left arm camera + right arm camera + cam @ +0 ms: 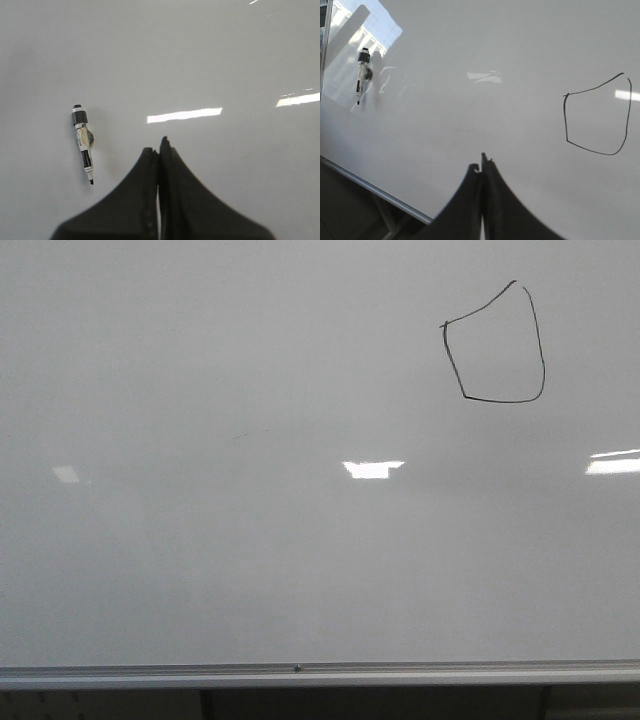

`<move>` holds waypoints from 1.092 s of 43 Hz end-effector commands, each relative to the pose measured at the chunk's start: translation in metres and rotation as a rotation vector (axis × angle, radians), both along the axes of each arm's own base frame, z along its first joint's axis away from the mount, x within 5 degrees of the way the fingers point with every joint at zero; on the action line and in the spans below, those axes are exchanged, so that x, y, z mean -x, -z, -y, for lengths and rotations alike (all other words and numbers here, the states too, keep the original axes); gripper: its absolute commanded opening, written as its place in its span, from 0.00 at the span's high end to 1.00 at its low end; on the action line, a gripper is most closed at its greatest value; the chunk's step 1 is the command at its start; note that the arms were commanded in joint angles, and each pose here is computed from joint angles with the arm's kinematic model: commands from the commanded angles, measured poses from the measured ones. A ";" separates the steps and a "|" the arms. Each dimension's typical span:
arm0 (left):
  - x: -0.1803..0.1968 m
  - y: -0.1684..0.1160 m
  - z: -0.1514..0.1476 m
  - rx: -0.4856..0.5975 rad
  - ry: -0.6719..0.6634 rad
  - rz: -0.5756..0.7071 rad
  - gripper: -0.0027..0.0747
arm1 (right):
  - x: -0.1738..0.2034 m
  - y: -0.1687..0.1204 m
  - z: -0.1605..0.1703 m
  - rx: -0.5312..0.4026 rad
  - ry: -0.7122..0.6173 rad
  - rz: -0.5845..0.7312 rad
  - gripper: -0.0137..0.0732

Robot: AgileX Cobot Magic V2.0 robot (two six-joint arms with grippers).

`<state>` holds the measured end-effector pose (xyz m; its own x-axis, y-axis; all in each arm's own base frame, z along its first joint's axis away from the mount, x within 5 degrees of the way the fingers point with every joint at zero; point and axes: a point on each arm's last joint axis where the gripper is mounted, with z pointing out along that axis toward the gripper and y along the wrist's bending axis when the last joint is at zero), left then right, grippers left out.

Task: Write number 0 on whiteboard

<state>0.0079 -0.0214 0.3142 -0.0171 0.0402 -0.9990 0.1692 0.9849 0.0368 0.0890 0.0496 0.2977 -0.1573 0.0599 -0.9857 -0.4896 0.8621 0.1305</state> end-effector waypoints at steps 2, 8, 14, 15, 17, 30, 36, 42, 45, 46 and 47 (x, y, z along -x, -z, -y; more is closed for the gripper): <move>0.001 -0.013 -0.001 0.040 -0.004 0.071 0.99 | -0.002 -0.011 0.003 -0.033 0.045 0.042 0.91; 0.001 -0.013 -0.001 0.040 -0.004 0.071 0.99 | -0.002 -0.011 0.003 -0.033 0.045 0.042 0.91; 0.000 -0.013 -0.002 0.022 -0.018 0.077 0.99 | -0.002 -0.011 0.003 -0.033 0.045 0.042 0.91; 0.000 -0.014 -0.002 0.023 -0.020 0.084 0.99 | -0.002 -0.011 0.003 -0.033 0.045 0.042 0.91; -0.002 -0.012 -0.004 0.022 -0.033 0.096 0.99 | -0.002 -0.011 0.003 -0.033 0.045 0.042 0.91; -0.015 0.022 -0.018 0.091 -0.140 0.082 0.99 | -0.002 -0.011 0.003 -0.032 0.044 0.040 0.91; -0.026 0.041 -0.020 0.078 -0.136 0.104 0.99 | -0.002 -0.011 0.003 -0.031 0.041 0.039 0.91; -0.038 0.068 -0.020 0.096 -0.144 0.138 0.99 | -0.002 -0.011 0.003 -0.031 0.041 0.039 0.91; -0.042 0.083 -0.021 0.100 -0.149 0.110 0.99 | -0.002 -0.011 0.003 -0.031 0.041 0.039 0.91; -0.043 0.087 -0.021 0.099 -0.151 0.100 0.99 | -0.002 -0.011 0.003 -0.031 0.041 0.039 0.91; -0.044 0.091 -0.021 0.098 -0.153 0.091 0.99 | -0.002 -0.011 0.003 -0.031 0.041 0.039 0.91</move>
<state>0.0525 -0.0010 0.2174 -0.0468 -0.0339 -0.9983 0.0150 0.9993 -0.0347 0.0890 0.0497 0.2971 -0.1588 0.0593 -0.9855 -0.4894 0.8622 0.1308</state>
